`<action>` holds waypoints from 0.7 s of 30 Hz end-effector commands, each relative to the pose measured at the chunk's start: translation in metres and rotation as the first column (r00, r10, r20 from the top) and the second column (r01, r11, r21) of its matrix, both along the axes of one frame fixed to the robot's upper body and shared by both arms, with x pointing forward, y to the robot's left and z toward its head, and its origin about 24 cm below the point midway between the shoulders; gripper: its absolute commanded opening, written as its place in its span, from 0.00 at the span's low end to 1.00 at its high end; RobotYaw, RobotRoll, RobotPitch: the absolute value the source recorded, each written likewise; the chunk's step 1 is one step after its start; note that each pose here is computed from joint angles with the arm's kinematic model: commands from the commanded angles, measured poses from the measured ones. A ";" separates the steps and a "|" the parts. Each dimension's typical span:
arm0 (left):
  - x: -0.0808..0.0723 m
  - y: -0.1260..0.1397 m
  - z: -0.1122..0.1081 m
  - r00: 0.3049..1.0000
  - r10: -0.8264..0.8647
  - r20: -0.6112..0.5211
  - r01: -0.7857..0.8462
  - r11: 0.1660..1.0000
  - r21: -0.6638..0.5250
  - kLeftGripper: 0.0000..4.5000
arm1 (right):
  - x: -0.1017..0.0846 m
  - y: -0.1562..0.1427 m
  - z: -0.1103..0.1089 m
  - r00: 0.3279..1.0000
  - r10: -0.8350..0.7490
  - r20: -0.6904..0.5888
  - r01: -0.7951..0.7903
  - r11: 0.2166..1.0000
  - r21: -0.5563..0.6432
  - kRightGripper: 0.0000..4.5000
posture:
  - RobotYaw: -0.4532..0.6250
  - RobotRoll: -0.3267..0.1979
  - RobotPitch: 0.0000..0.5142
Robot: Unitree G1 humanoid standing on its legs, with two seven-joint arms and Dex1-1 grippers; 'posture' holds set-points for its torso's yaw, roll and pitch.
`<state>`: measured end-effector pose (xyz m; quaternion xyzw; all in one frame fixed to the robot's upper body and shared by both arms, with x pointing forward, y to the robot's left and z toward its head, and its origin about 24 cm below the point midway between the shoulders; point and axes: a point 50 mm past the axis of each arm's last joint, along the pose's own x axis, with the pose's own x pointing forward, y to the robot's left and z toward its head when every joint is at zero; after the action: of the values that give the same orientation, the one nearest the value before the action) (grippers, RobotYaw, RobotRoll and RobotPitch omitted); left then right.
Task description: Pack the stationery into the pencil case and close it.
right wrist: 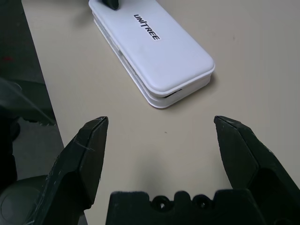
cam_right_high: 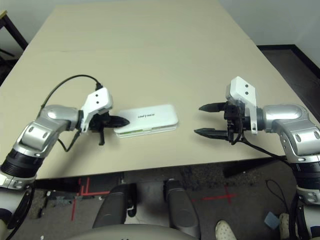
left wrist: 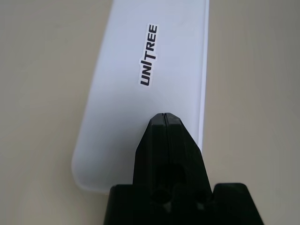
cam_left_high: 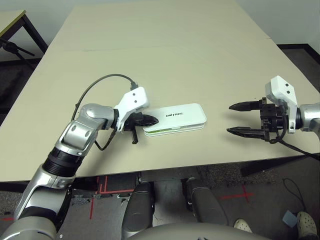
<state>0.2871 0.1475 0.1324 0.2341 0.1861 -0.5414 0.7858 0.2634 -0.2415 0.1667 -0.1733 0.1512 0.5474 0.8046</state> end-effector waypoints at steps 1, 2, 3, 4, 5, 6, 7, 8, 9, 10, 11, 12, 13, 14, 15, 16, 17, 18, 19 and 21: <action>0.000 -0.002 -0.013 1.000 0.015 -0.016 -0.014 0.997 0.076 0.01 | -0.002 0.001 -0.005 1.000 0.003 -0.019 -0.003 1.000 -0.009 1.00 | 0.34 0.62 0.28; 0.001 -0.001 -0.014 1.000 0.021 -0.016 -0.020 0.996 0.086 0.01 | -0.002 0.001 -0.005 1.000 0.002 -0.020 -0.002 1.000 -0.009 1.00 | 0.34 0.62 0.28; 0.002 -0.001 -0.015 1.000 0.026 -0.016 -0.024 0.995 0.095 0.01 | -0.003 0.001 -0.005 1.000 0.001 -0.020 -0.002 1.000 -0.009 1.00 | 0.34 0.62 0.29; 0.002 0.000 -0.017 0.999 0.030 -0.013 -0.028 0.993 0.113 0.01 | -0.003 0.001 -0.005 1.000 0.000 -0.021 0.000 1.000 -0.008 1.00 | 0.33 0.62 0.29; 0.002 0.001 -0.018 1.000 0.026 -0.011 -0.025 0.991 0.128 0.01 | -0.003 0.001 -0.005 1.000 -0.001 -0.020 0.001 1.000 -0.008 1.00 | 0.33 0.62 0.29; 0.001 0.001 -0.020 0.999 0.025 -0.020 -0.022 0.990 0.137 0.01 | -0.004 0.001 -0.006 1.000 -0.005 -0.020 0.005 1.000 -0.007 1.00 | 0.33 0.62 0.29; 0.000 0.001 -0.022 0.999 0.023 -0.028 -0.019 0.989 0.148 0.01 | -0.004 0.001 -0.006 1.000 -0.008 -0.020 0.008 1.000 -0.007 1.00 | 0.33 0.62 0.29; -0.002 0.001 -0.024 0.999 0.012 -0.034 -0.007 0.987 0.161 0.01 | -0.004 0.001 -0.006 1.000 -0.010 -0.020 0.010 1.000 -0.007 1.00 | 0.33 0.62 0.29; -0.004 0.001 -0.025 0.999 -0.001 -0.041 0.008 0.985 0.173 0.01 | -0.004 0.001 -0.006 1.000 -0.012 -0.020 0.012 1.000 -0.007 1.00 | 0.33 0.62 0.29; -0.005 0.001 -0.026 0.999 -0.002 -0.052 0.011 0.984 0.177 0.01 | -0.005 0.001 -0.007 1.000 -0.013 -0.020 0.013 1.000 -0.007 1.00 | 0.33 0.62 0.30; -0.006 0.002 -0.027 0.998 0.003 -0.060 0.008 0.984 0.180 0.01 | -0.005 0.001 -0.007 1.000 -0.014 -0.020 0.014 1.000 -0.006 1.00 | 0.33 0.62 0.30; -0.007 0.002 -0.028 0.998 -0.002 -0.063 0.014 0.983 0.185 0.01 | -0.005 0.002 -0.007 1.000 -0.015 -0.020 0.015 1.000 -0.005 1.00 | 0.33 0.62 0.30; -0.007 0.001 -0.028 0.998 -0.004 -0.062 0.016 0.983 0.182 0.01 | -0.005 0.002 -0.008 1.000 -0.016 -0.020 0.016 1.000 -0.004 1.00 | 0.33 0.62 0.30; -0.007 0.000 -0.027 0.999 -0.003 -0.054 0.012 0.986 0.167 0.01 | -0.005 0.002 -0.009 1.000 -0.017 -0.020 0.017 1.000 -0.002 1.00 | 0.33 0.62 0.30; -0.006 -0.001 -0.023 0.999 -0.004 -0.038 0.009 0.991 0.135 0.01 | -0.005 0.003 -0.009 1.000 -0.017 -0.019 0.017 1.000 0.000 1.00 | 0.33 0.62 0.30; -0.005 -0.003 -0.018 1.000 -0.002 -0.019 0.003 0.995 0.097 0.01 | -0.005 0.004 -0.010 1.000 -0.017 -0.018 0.017 1.000 0.002 1.00 | 0.33 0.62 0.30; -0.004 -0.004 -0.013 1.000 0.003 -0.001 -0.003 0.998 0.058 0.01 | -0.005 0.004 -0.010 1.000 -0.018 -0.018 0.018 1.000 0.005 1.00 | 0.33 0.62 0.30; -0.004 -0.004 -0.008 1.000 0.006 0.012 -0.006 1.000 0.018 0.01 | -0.005 0.005 -0.011 1.000 -0.018 -0.016 0.019 1.000 0.008 1.00 | 0.34 0.62 0.30; -0.004 -0.003 -0.003 1.000 0.005 0.025 -0.005 1.000 -0.013 0.01 | -0.004 0.005 -0.011 1.000 -0.019 -0.015 0.019 1.000 0.010 1.00 | 0.34 0.62 0.30; -0.005 -0.002 0.009 0.998 0.009 0.064 -0.003 0.996 -0.086 0.09 | -0.003 0.005 -0.012 1.000 -0.022 -0.013 0.023 1.000 0.018 1.00 | 0.34 0.62 0.29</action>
<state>0.2840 0.1441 0.1323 0.2310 0.1644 -0.5364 0.7949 0.2611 -0.2403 0.1569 -0.1616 0.1561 0.5343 0.8149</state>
